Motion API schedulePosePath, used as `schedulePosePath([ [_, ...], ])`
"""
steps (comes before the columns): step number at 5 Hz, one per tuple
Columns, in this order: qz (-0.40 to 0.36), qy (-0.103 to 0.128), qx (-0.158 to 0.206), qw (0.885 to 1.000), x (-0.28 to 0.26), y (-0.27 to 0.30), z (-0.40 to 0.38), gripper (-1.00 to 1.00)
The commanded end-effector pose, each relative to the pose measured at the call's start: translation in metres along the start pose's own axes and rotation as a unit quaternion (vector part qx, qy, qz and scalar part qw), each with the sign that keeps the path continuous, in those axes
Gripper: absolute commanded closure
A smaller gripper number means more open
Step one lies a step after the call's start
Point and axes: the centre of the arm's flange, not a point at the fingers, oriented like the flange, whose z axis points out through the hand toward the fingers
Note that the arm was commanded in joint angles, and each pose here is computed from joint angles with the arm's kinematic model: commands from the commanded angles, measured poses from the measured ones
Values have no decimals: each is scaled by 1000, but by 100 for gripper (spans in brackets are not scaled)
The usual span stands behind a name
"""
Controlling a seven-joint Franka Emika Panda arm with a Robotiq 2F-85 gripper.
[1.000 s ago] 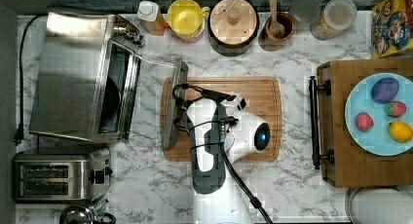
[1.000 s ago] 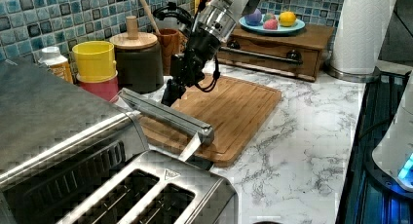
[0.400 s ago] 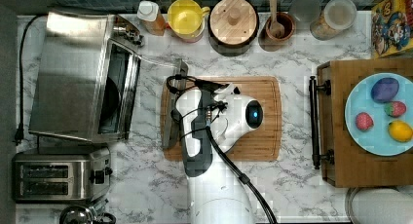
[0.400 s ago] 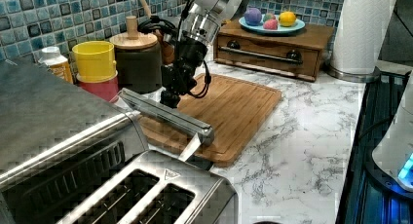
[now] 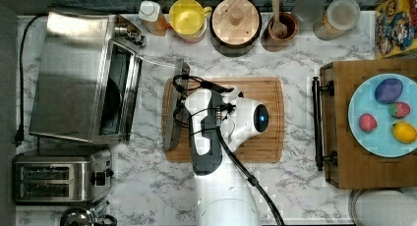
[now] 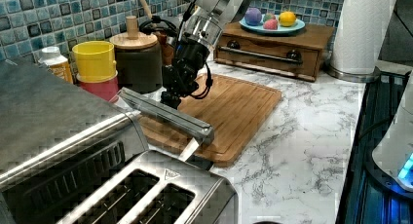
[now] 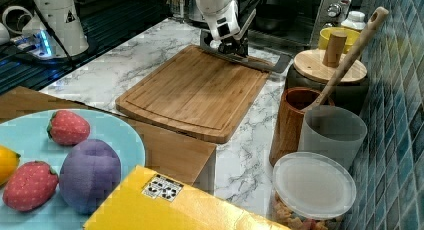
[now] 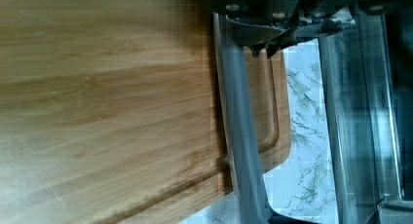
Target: Close the oven.
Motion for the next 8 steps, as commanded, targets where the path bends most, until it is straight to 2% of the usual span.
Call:
schedulePosePath([
  [1, -108, 0, 68, 992, -5, -178, -33, 100],
  [2, -135, 5, 72, 988, -14, -220, -40, 100],
  [3, -161, 9, 56, 985, -23, -255, -39, 100],
  [4, -178, 14, 13, 984, -33, -286, -36, 100],
  [5, -201, 29, -29, 979, -48, -319, -37, 100],
  [6, -200, 40, -56, 977, -59, -346, -41, 100],
  [7, -178, 60, -115, 975, -65, -375, -46, 100],
  [8, -157, 52, -205, 965, -55, -400, -38, 100],
])
